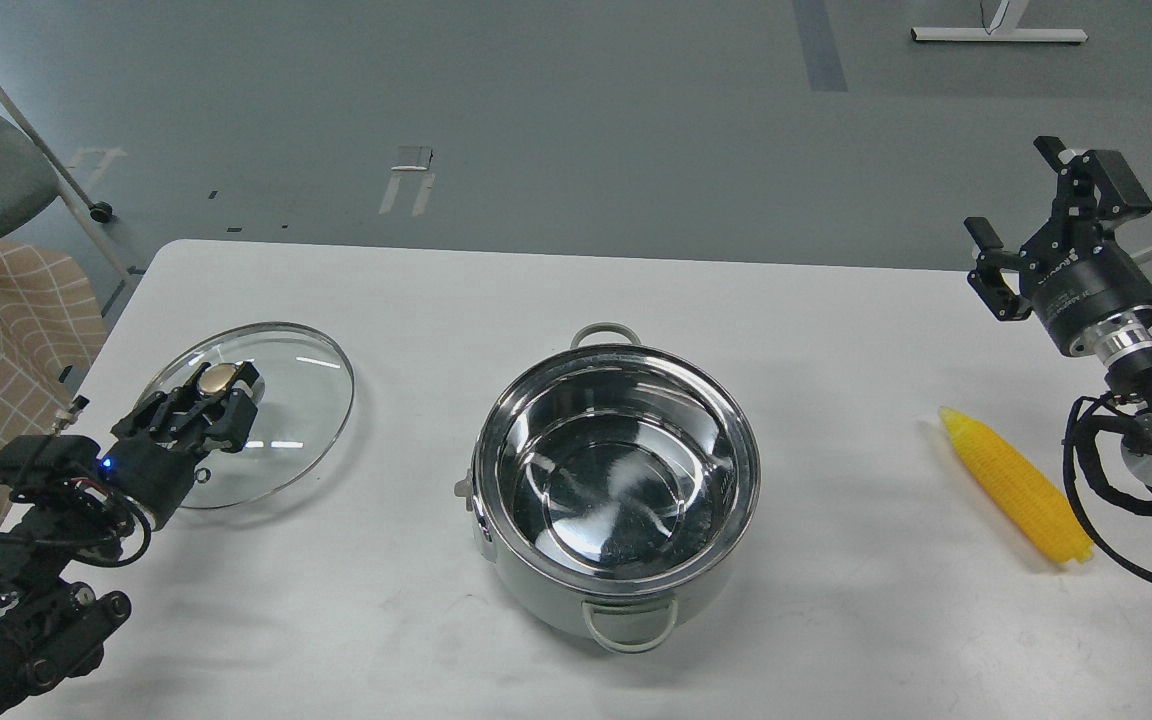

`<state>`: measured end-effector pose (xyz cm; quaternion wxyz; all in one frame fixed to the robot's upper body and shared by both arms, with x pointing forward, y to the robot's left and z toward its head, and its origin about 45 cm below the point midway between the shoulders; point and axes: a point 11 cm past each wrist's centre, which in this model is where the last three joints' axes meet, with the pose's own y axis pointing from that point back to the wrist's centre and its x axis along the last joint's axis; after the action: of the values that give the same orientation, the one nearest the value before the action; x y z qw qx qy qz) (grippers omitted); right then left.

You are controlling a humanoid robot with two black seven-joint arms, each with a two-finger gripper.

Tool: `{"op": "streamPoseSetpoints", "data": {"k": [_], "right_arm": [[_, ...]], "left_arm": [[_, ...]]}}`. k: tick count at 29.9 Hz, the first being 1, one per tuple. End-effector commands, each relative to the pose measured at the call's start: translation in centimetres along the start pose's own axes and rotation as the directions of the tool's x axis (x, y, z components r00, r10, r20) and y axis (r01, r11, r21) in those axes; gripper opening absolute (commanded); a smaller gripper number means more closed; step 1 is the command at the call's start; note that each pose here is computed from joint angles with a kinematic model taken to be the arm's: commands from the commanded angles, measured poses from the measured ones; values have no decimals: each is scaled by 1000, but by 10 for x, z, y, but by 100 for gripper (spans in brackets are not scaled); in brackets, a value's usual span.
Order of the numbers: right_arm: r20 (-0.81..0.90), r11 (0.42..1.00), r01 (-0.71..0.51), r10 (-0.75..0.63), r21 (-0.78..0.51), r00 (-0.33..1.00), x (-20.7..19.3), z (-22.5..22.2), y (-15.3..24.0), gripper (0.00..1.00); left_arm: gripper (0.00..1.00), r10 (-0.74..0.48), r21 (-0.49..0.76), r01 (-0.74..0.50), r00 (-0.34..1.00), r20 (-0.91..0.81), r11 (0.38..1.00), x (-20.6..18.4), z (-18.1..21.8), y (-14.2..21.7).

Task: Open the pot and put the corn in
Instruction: 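Lower the glass lid onto the table beside the pot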

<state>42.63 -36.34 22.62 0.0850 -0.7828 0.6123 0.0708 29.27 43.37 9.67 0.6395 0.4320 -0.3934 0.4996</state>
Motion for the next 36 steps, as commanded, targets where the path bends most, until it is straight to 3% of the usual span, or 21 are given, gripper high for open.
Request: {"op": "streamPoseSetpoints", "data": {"k": [1, 12, 18, 19, 28, 29, 30, 33, 35, 36], "right_arm": [[-2, 1000, -1, 1, 0, 1000, 1, -1, 1, 99], [0, 1000, 5, -5, 1, 1000, -1, -1, 1, 99], [1, 1000, 4, -4, -1, 1000, -1, 0, 1, 99], [1, 1000, 5, -5, 0, 1000, -1, 0, 1, 99], [2, 1000, 3, -3, -5, 1000, 0, 2, 3, 99], [2, 1000, 3, -3, -5, 1000, 0, 2, 3, 99], [2, 1000, 3, -3, -5, 1000, 0, 2, 3, 99], [3, 1000, 4, -4, -5, 1000, -1, 1, 3, 99], [3, 1000, 3, -3, -8, 1000, 0, 3, 4, 99], [4, 1000, 4, -4, -9, 1000, -1, 3, 4, 99]], "left_arm": [[94, 5, 10, -5, 1000, 19, 1000, 11, -9, 4], [93, -30, 26, 29, 999, 34, 999, 1, -15, 10], [69, -77, 22, 76, 996, 36, 997, -13, -13, 14], [56, -77, 20, 76, 997, 31, 997, -15, -11, 14], [8, -81, 27, 80, 996, 31, 996, -17, -13, 15], [8, -80, 26, 79, 996, 32, 997, -17, -13, 14], [9, -80, 27, 80, 996, 30, 996, -17, -13, 15], [33, -79, 26, 78, 996, 29, 997, -17, -13, 14], [57, -79, 26, 78, 996, 29, 997, -17, -13, 14], [79, -79, 26, 78, 996, 29, 997, -17, -13, 14]]}}
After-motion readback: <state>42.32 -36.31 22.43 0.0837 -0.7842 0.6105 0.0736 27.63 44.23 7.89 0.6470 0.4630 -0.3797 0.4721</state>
